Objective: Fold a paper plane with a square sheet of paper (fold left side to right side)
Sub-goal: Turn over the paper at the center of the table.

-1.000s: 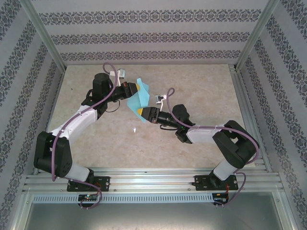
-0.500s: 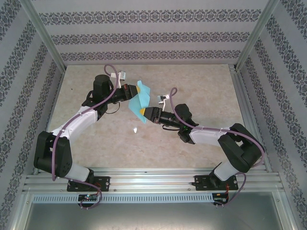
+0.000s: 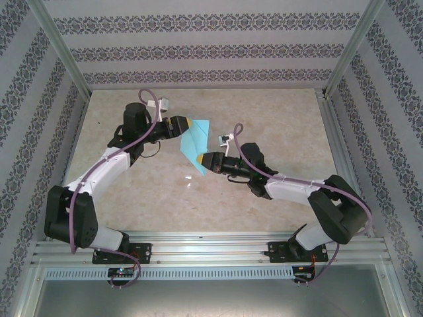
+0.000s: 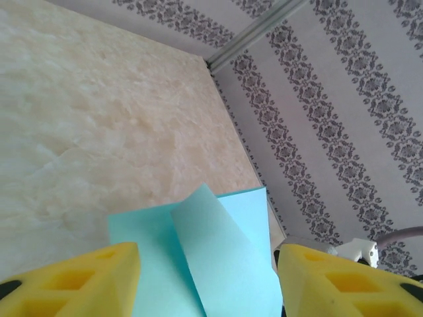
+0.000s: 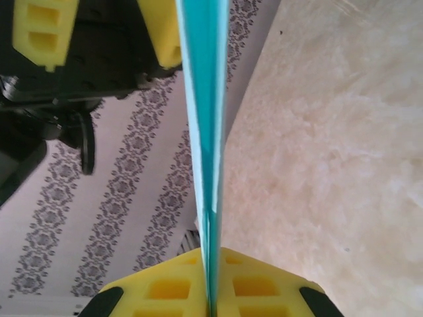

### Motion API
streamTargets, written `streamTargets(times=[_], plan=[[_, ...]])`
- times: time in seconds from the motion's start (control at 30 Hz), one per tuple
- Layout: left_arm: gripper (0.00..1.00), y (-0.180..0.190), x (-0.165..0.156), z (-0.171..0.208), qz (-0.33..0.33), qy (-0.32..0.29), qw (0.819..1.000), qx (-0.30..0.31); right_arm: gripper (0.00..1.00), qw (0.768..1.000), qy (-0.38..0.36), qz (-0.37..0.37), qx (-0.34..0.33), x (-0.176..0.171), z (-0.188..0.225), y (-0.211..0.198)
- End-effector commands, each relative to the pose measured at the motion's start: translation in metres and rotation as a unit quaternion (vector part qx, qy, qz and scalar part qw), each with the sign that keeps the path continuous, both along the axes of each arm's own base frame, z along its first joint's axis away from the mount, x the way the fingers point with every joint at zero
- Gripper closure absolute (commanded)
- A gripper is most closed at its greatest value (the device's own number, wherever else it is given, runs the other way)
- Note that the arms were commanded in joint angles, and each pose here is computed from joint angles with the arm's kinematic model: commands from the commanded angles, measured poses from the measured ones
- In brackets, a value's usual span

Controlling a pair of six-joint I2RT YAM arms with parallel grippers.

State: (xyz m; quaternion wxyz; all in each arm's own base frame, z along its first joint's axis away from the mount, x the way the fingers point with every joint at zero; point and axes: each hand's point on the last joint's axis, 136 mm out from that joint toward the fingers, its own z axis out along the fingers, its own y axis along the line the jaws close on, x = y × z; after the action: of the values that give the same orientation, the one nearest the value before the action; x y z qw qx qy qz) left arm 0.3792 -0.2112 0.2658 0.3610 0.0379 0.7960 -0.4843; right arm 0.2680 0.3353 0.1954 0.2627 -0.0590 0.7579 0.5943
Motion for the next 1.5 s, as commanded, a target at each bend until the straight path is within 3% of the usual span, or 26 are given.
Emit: streamTargets(times=[0.0, 0.07, 0.17, 0.27, 0.33, 0.43, 0.53, 0.63, 0.77, 0.87, 0.9, 0.97, 1.17, 1.37, 1.47], plan=[[0.32, 0.033, -0.013, 0.027, 0.041, -0.042, 0.998, 0.031, 0.91, 0.993, -0.023, -0.020, -0.117, -0.001, -0.019, -0.019], [0.27, 0.052, -0.021, 0.032, 0.075, -0.047, 0.994, 0.058, 0.92, 0.970, -0.042, -0.038, -0.238, -0.004, -0.035, -0.038], [0.20, 0.081, -0.036, 0.029, 0.135, -0.045, 0.983, 0.118, 0.92, 0.902, -0.071, -0.061, -0.422, -0.005, -0.050, -0.075], [0.16, 0.112, -0.052, 0.016, 0.205, -0.027, 0.965, 0.164, 0.91, 0.813, -0.088, -0.072, -0.571, -0.005, -0.062, -0.106], [0.14, 0.134, -0.063, 0.003, 0.249, -0.007, 0.948, 0.199, 0.91, 0.740, -0.101, -0.082, -0.660, -0.003, -0.063, -0.122], [0.11, 0.155, -0.075, -0.012, 0.286, 0.005, 0.929, 0.233, 0.91, 0.637, -0.120, -0.086, -0.756, 0.002, -0.064, -0.131], [0.09, 0.165, -0.082, -0.021, 0.303, 0.012, 0.921, 0.245, 0.91, 0.558, -0.136, -0.073, -0.815, 0.008, -0.069, -0.125], [0.08, 0.167, -0.083, -0.028, 0.303, 0.019, 0.919, 0.251, 0.90, 0.513, -0.144, -0.050, -0.845, 0.015, -0.085, -0.111], [0.08, 0.167, -0.082, -0.035, 0.300, 0.026, 0.918, 0.257, 0.84, 0.488, -0.144, -0.021, -0.861, 0.020, -0.111, -0.095], [0.08, 0.164, -0.082, -0.043, 0.290, 0.033, 0.920, 0.260, 0.68, 0.497, -0.135, 0.001, -0.857, 0.016, -0.127, -0.082], [0.08, 0.162, -0.082, -0.047, 0.283, 0.036, 0.922, 0.260, 0.61, 0.511, -0.135, 0.011, -0.849, 0.012, -0.129, -0.075], [0.08, 0.156, -0.082, -0.053, 0.264, 0.038, 0.929, 0.259, 0.51, 0.552, -0.140, 0.037, -0.821, 0.000, -0.131, -0.057], [0.11, 0.116, -0.082, -0.073, 0.168, 0.046, 0.964, 0.201, 0.32, 0.744, -0.136, 0.077, -0.649, -0.045, -0.088, -0.004], [0.21, 0.056, -0.079, -0.078, 0.058, 0.055, 0.994, 0.072, 0.29, 0.835, -0.120, -0.005, -0.537, -0.029, -0.035, -0.040], [0.21, 0.020, -0.080, -0.079, 0.009, 0.054, 0.996, 0.064, 0.30, 0.886, -0.090, -0.061, -0.450, -0.010, -0.024, -0.070]])
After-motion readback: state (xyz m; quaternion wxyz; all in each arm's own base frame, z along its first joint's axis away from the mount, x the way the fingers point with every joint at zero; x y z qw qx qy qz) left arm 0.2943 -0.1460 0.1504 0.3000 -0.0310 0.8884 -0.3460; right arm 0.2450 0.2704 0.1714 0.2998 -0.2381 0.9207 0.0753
